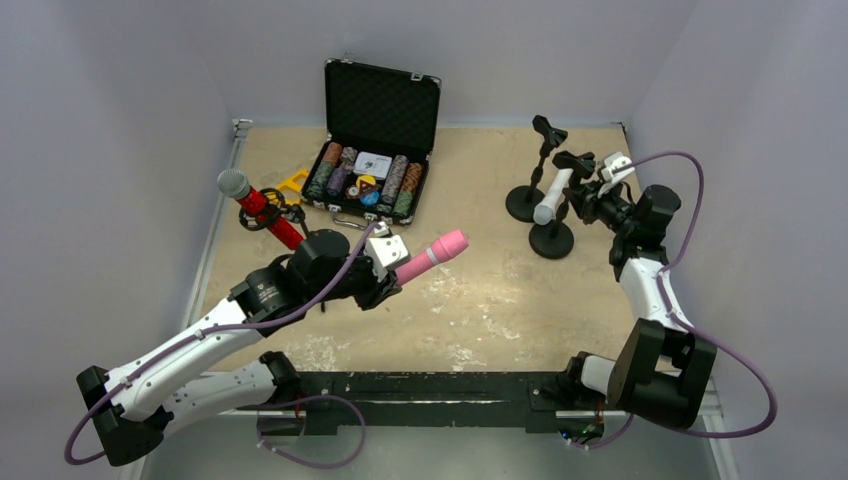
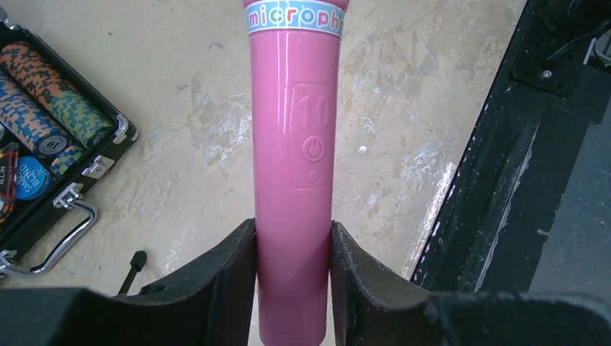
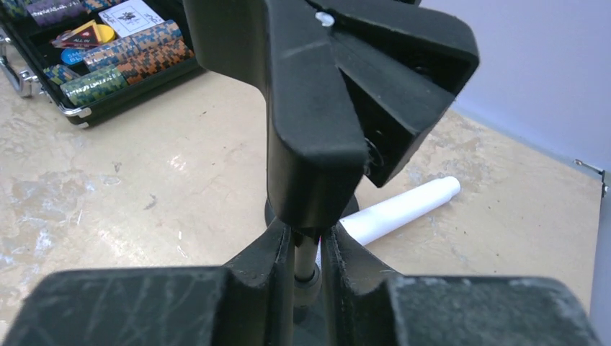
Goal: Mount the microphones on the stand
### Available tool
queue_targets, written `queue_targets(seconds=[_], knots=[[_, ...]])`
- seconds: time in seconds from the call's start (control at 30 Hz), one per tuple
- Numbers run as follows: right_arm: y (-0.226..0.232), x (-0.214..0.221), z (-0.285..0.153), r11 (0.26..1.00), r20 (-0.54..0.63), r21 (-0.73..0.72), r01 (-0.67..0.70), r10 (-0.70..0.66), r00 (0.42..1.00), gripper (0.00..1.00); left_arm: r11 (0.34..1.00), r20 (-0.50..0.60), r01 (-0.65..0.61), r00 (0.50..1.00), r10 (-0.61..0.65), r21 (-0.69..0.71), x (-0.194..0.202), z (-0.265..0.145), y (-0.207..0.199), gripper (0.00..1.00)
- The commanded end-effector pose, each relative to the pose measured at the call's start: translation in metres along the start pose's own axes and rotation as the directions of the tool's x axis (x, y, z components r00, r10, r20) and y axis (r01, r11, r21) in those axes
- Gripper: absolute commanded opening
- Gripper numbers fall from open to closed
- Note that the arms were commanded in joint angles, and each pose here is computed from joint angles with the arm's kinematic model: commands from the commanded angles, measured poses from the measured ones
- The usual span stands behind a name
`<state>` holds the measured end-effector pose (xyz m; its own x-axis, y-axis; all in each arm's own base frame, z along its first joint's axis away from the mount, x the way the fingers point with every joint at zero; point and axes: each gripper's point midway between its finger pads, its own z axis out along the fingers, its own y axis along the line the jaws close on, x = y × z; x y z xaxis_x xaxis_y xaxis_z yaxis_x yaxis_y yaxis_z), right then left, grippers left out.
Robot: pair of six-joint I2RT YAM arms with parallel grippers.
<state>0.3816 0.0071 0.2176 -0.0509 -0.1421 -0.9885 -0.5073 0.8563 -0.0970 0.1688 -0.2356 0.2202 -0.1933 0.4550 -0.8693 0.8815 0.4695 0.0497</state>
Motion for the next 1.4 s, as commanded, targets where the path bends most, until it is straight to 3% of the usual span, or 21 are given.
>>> queue_targets(seconds=[0.0,0.27,1.1,1.37], knots=[[-0.005,-0.02,-0.001,0.996,0.049,0.025,0.086,-0.087,0.995,0.11,0.999,0.076,-0.034,0.997,0.035,-0.018,-0.018,-0.003,0.005,0.0],[-0.001,-0.026,-0.017,0.993,0.03,0.051,0.108,-0.11,0.993,0.02,0.999,0.086,-0.039,0.996,0.04,-0.021,-0.019,-0.006,0.005,0.0],[-0.013,-0.019,-0.041,0.982,-0.057,0.153,0.109,-0.101,0.993,0.0,0.999,0.098,-0.042,0.994,0.043,-0.009,-0.021,-0.009,0.002,0.0],[0.013,-0.019,-0.044,0.994,-0.054,0.031,0.107,-0.105,0.993,0.0,0.999,0.098,-0.044,0.994,0.044,-0.009,-0.021,-0.009,0.002,0.0]])
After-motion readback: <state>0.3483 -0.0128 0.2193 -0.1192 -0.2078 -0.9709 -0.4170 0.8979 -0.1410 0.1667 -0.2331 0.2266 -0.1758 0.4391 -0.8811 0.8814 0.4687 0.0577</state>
